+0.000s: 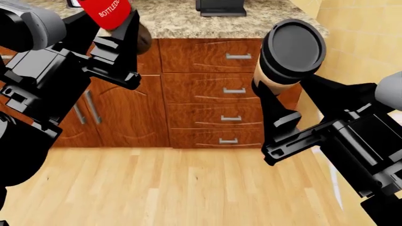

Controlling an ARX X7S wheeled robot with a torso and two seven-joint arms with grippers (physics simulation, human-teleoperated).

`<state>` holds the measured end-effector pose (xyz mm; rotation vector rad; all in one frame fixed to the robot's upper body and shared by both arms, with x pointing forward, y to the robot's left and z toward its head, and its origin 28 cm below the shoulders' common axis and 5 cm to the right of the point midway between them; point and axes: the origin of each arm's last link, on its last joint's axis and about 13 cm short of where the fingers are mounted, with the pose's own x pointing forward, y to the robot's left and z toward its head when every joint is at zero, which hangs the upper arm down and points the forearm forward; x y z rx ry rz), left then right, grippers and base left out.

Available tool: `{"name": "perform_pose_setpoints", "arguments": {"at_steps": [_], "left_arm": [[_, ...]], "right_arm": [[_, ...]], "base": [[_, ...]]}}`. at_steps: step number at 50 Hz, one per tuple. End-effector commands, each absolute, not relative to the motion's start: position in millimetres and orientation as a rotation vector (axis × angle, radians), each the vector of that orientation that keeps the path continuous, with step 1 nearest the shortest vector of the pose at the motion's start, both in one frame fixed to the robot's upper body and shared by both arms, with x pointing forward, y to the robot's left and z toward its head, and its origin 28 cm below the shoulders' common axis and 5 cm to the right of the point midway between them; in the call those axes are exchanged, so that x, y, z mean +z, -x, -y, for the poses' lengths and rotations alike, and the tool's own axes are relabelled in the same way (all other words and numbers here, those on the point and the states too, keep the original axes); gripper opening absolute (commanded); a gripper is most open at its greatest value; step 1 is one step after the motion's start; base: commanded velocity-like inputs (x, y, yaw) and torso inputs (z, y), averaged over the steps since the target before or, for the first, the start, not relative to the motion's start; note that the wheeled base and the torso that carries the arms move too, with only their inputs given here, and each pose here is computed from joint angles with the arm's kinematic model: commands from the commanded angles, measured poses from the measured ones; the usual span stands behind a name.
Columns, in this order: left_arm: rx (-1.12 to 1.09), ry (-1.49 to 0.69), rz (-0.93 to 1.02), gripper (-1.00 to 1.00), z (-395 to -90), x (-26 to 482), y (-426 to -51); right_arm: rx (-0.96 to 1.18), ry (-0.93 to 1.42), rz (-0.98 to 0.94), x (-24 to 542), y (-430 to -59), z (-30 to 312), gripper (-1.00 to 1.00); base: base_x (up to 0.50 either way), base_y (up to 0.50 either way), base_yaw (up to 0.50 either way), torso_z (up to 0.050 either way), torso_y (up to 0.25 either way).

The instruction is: Move the drinks to the dining counter.

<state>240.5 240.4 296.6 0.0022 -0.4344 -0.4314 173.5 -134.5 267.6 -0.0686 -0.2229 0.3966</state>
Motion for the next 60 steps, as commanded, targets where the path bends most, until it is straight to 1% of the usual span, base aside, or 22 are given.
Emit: {"name": "perform_pose_setpoints", "arguments": {"at_steps": [1, 27, 60], "left_arm": [[-0.411, 0.005, 0.458, -1.0, -242.3, 301.0, -239.1], [-0.41, 0.007, 0.46, -1.0, -243.2, 300.8, -238.9], [-0.414, 0.005, 0.458, -1.0, -242.6, 301.3, -239.5]], "right_arm": [[0.384, 0.076, 0.246, 270.1, -174.2, 135.5, -1.0], [0.388, 0.066, 0.233, 269.7, -173.4, 135.6, -1.0], [0.398, 0.055, 0.237, 270.0, -173.8, 135.5, -1.0]], "base": [[-0.5, 0.0, 0.0, 0.0, 0.0], [-0.5, 0.0, 0.0, 0.001, 0.0], [-0.43, -0.43, 0.0, 0.0, 0.0]]}}
